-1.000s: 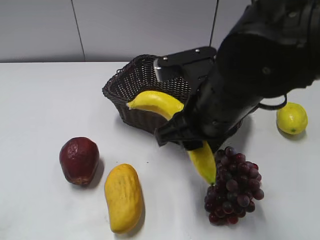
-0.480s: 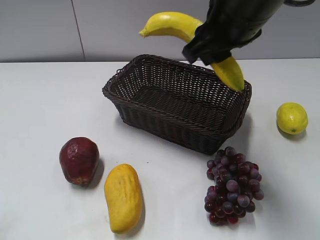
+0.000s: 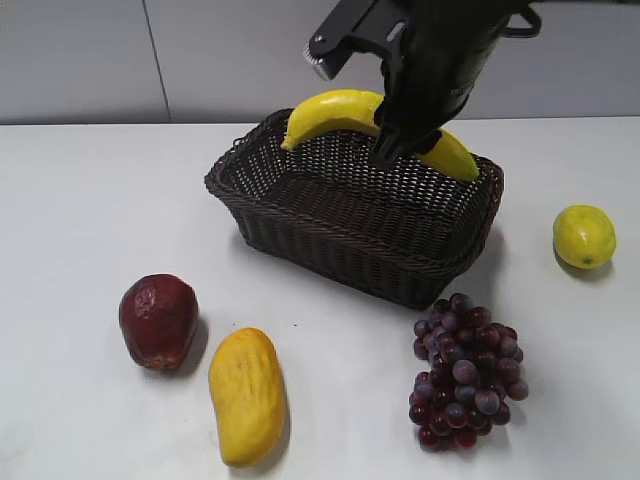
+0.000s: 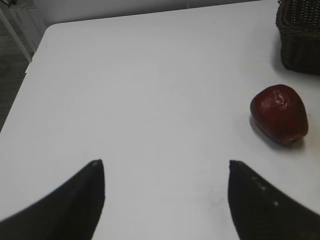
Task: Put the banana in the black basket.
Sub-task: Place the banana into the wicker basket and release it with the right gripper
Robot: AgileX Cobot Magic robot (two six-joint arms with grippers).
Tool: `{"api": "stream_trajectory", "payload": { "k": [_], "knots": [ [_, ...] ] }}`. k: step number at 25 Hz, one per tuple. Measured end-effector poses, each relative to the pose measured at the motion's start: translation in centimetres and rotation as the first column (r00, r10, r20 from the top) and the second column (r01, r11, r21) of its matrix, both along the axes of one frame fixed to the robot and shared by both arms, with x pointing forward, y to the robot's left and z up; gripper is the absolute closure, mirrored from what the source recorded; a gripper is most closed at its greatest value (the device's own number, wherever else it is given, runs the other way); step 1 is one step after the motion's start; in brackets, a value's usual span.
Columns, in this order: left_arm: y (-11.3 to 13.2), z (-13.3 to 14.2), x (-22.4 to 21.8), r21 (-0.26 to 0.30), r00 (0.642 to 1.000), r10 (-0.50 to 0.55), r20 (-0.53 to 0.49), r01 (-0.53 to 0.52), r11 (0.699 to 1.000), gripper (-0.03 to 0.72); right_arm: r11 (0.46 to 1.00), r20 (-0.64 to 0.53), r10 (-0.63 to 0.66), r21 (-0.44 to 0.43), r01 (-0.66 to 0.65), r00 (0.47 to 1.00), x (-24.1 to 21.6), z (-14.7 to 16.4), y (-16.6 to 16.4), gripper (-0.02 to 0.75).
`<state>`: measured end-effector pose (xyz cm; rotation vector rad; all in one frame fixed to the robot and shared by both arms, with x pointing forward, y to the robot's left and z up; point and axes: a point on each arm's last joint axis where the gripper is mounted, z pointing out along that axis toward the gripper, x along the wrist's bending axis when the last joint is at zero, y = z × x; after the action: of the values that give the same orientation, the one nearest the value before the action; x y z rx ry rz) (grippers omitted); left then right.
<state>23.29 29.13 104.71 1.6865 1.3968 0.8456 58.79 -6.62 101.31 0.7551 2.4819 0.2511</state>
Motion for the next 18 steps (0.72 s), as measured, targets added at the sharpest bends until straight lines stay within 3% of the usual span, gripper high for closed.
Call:
{"api": "stream_trajectory", "payload": {
  "k": [6,18],
  "knots": [
    [0.0,0.0,0.0,0.0,1.0,0.0,0.0,0.0,1.0,0.119,0.999,0.026,0.042,-0.002,-0.042,0.999,1.3,-2.1,1.0,0.427],
    [0.0,0.0,0.0,0.0,1.0,0.0,0.0,0.0,1.0,0.119,0.999,0.043,0.05,0.015,-0.05,0.998,1.4,-1.9,1.2,0.424]
  ]
}}
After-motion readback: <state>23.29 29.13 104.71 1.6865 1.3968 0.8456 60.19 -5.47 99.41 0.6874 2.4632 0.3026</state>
